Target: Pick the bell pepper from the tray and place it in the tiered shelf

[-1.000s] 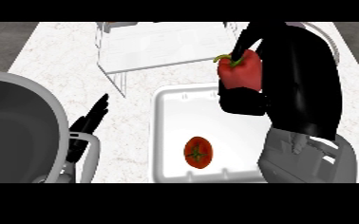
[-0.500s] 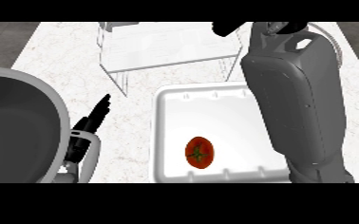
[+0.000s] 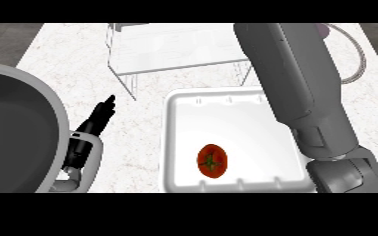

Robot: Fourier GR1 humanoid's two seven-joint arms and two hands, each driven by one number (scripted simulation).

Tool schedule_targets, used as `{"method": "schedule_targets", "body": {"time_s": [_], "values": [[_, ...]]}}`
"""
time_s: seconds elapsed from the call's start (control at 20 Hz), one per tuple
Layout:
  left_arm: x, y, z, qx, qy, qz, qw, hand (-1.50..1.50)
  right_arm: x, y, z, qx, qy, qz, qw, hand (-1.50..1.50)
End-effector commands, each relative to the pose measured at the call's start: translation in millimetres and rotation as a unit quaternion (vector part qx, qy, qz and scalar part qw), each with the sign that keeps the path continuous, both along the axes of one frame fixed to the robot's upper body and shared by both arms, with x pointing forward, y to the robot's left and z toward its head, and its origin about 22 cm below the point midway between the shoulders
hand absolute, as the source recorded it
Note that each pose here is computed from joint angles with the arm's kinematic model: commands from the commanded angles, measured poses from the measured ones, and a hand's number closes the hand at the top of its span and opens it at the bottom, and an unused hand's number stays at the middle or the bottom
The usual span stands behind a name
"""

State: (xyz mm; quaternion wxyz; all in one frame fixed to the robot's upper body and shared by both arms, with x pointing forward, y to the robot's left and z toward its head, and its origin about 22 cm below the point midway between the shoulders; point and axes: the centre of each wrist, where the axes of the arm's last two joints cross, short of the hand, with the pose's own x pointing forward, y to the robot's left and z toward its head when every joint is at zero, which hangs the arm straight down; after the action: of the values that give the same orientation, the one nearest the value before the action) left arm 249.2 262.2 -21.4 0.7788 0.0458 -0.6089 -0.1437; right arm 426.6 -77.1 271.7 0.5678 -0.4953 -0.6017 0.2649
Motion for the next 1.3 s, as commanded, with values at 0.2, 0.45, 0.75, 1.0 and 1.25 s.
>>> {"method": "schedule_targets", "body": {"time_s": [0.2,0.45,0.75,1.0,1.25], "values": [[21.1,3,9,-0.001,-0.011,-0.008,0.9999,0.00,30,14,-41,0.001,0.053,0.020,0.998,1.50],[4.3,-13,-2,-0.001,-0.008,-0.024,0.9997,0.00,37,3,-46,0.125,0.078,0.052,0.988,1.50],[6.0,-12,-2,0.000,-0.009,-0.027,0.9996,0.00,41,-10,-45,0.391,0.077,0.054,0.916,-1.50],[16.2,-10,1,0.003,-0.019,-0.033,0.9993,0.00,43,-10,-61,0.444,-0.005,0.061,0.894,-1.50],[8.1,0,-6,-0.001,-0.012,-0.018,0.9998,0.00,44,-21,-39,0.470,-0.133,0.004,0.873,-1.50]]}}
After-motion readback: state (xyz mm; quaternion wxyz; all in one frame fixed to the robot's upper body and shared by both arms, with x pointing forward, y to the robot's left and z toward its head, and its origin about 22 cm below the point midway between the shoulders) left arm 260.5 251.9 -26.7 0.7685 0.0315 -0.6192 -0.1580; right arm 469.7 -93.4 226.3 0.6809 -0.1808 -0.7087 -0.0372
